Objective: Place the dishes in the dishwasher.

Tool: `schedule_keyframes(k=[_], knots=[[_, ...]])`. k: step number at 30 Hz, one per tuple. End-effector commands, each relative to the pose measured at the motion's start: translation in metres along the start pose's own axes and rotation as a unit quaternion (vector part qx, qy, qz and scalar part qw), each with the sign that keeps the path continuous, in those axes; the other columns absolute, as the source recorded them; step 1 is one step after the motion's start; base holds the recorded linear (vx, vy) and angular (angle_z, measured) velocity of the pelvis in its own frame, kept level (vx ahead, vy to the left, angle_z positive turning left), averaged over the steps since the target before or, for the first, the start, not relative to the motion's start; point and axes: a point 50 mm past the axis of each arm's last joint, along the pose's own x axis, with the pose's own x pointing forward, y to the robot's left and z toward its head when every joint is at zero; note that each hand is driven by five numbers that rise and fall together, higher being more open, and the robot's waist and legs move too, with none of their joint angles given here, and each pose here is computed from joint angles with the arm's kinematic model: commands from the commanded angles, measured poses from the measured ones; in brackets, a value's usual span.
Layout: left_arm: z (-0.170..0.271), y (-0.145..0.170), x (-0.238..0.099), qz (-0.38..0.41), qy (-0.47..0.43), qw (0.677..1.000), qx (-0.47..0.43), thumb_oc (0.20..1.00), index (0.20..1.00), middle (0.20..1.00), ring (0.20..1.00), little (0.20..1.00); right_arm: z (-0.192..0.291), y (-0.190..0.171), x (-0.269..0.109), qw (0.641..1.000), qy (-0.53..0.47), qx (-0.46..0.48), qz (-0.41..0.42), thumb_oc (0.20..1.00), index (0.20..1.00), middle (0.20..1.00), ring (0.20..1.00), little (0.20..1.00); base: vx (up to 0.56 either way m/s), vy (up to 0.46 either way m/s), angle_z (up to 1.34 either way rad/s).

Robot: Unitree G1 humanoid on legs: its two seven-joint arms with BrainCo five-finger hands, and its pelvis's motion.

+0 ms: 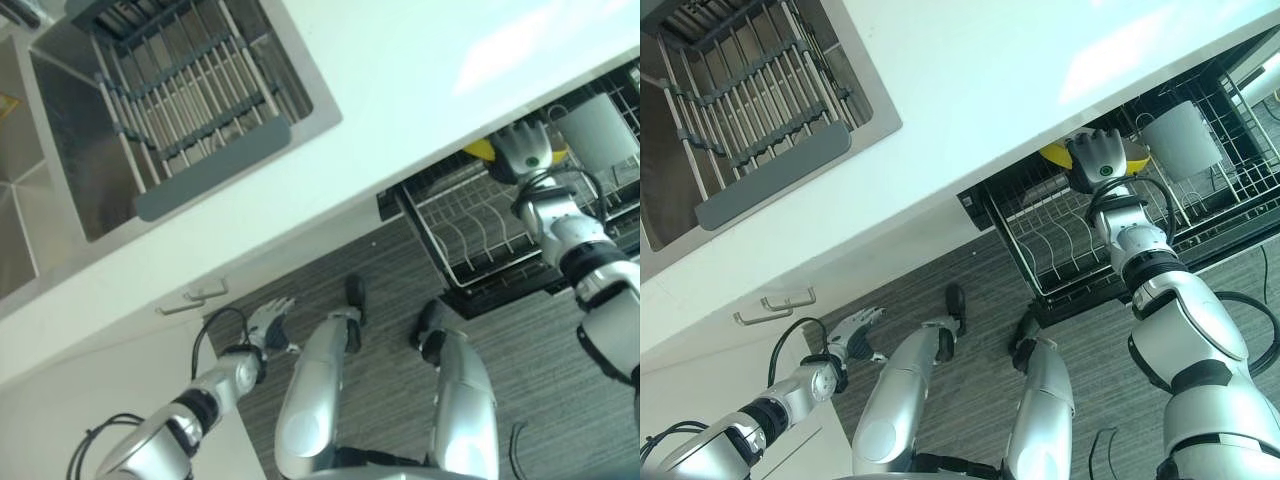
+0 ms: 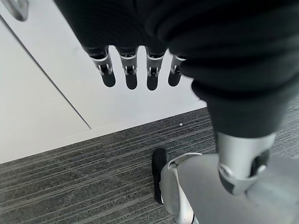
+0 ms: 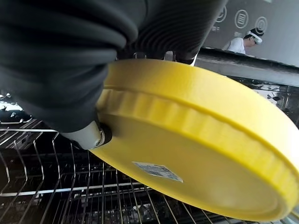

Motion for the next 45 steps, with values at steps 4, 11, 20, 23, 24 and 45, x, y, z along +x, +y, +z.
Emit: schedule_keyframes(k=[4,11,20,23,24,45], knots=[[0.016,-0.016,-0.009,0.002,-0.034,0.999,-0.031,1.000,1.000,1.000,1.000,1.000,-0.020,-0.035,0.023,0.997,0.037,-0.023,-0.071,0.200,0.200,0.200,0.200,0.200,0.00,0.000,0.00],[0.018,-0.019,-0.011,0.002,-0.037,0.999,-0.031,1.000,1.000,1.000,1.000,1.000,-0.010,-0.027,0.021,0.999,0.018,0.030,-0.037,1.000,1.000,1.000,1.000,1.000,0.00,0.000,0.00],[0.028,-0.005,-0.002,0.010,-0.040,0.998,-0.047,1.000,1.000,1.000,1.000,1.000,-0.002,0.052,-0.026,0.900,0.147,0.279,0.300,1.000,1.000,1.000,1.000,1.000,0.00,0.011,0.00],[0.031,0.002,0.004,0.012,-0.037,0.998,-0.051,1.000,1.000,1.000,1.000,1.000,-0.005,0.058,-0.032,0.884,0.172,0.290,0.324,1.000,1.000,1.000,1.000,1.000,-0.03,0.012,0.00],[0.031,0.001,0.003,0.011,-0.037,0.998,-0.052,1.000,1.000,1.000,1.000,1.000,-0.004,0.053,-0.027,0.888,0.167,0.294,0.311,1.000,1.000,1.000,1.000,1.000,-0.04,0.026,0.00],[0.011,-0.026,-0.006,-0.023,0.051,0.992,-0.116,1.000,1.000,1.000,1.000,1.000,0.078,0.042,-0.042,0.489,0.178,0.850,0.085,1.000,1.000,1.000,1.000,1.000,-0.02,0.059,-0.08]])
